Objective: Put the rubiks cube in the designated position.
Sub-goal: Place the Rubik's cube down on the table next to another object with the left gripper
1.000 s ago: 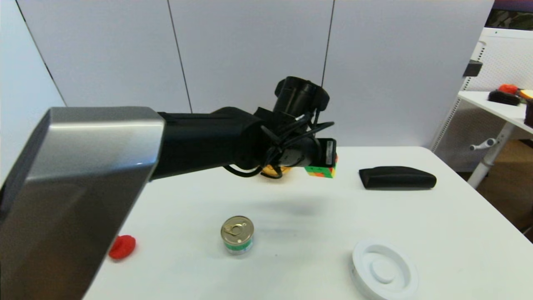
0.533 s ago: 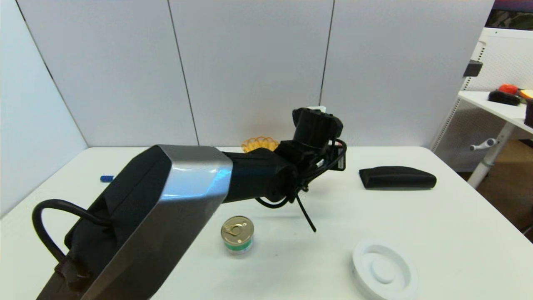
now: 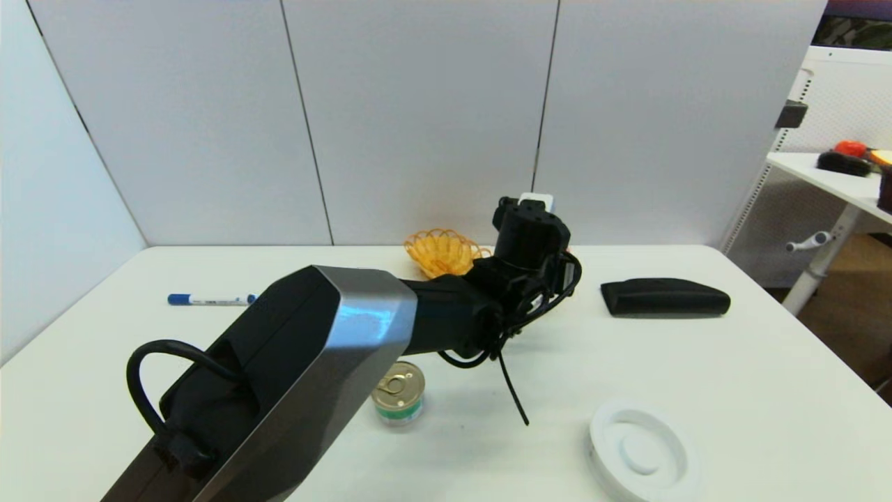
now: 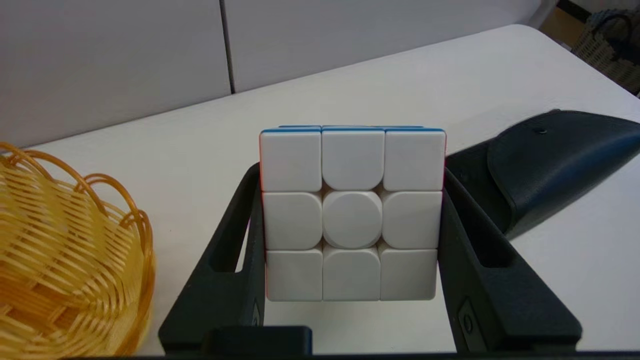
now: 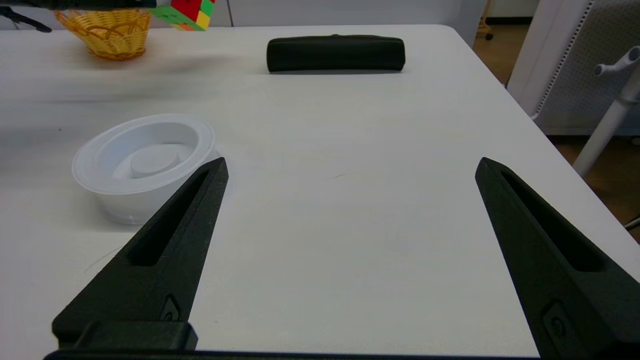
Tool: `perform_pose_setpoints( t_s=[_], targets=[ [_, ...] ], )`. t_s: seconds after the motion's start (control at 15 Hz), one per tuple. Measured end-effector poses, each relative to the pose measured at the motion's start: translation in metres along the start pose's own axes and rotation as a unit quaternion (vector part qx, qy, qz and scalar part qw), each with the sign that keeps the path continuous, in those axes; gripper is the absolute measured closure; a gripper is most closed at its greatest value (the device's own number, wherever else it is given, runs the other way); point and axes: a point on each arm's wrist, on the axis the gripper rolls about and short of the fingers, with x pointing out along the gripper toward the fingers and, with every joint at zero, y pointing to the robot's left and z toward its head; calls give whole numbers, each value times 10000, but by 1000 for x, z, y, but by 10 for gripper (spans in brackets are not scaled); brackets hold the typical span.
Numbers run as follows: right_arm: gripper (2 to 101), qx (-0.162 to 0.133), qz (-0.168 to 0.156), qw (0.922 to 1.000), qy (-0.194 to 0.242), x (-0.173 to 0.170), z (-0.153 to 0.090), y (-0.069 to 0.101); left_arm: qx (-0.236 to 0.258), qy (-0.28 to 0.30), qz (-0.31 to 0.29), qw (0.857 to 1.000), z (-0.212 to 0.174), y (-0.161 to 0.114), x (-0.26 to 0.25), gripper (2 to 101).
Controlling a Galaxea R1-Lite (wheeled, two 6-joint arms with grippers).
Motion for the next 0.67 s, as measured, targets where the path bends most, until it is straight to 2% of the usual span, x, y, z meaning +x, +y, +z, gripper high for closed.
perform_pose_setpoints(
  t_s=[0.2, 0.67],
  targets=[
    [43, 7, 2, 10000, 2, 0, 0, 0, 197, -190, 202, 9994, 0, 11, 6, 488],
    [43, 2, 2, 10000, 2, 0, 0, 0, 135, -413, 268, 9987, -3, 20, 13, 488]
  ],
)
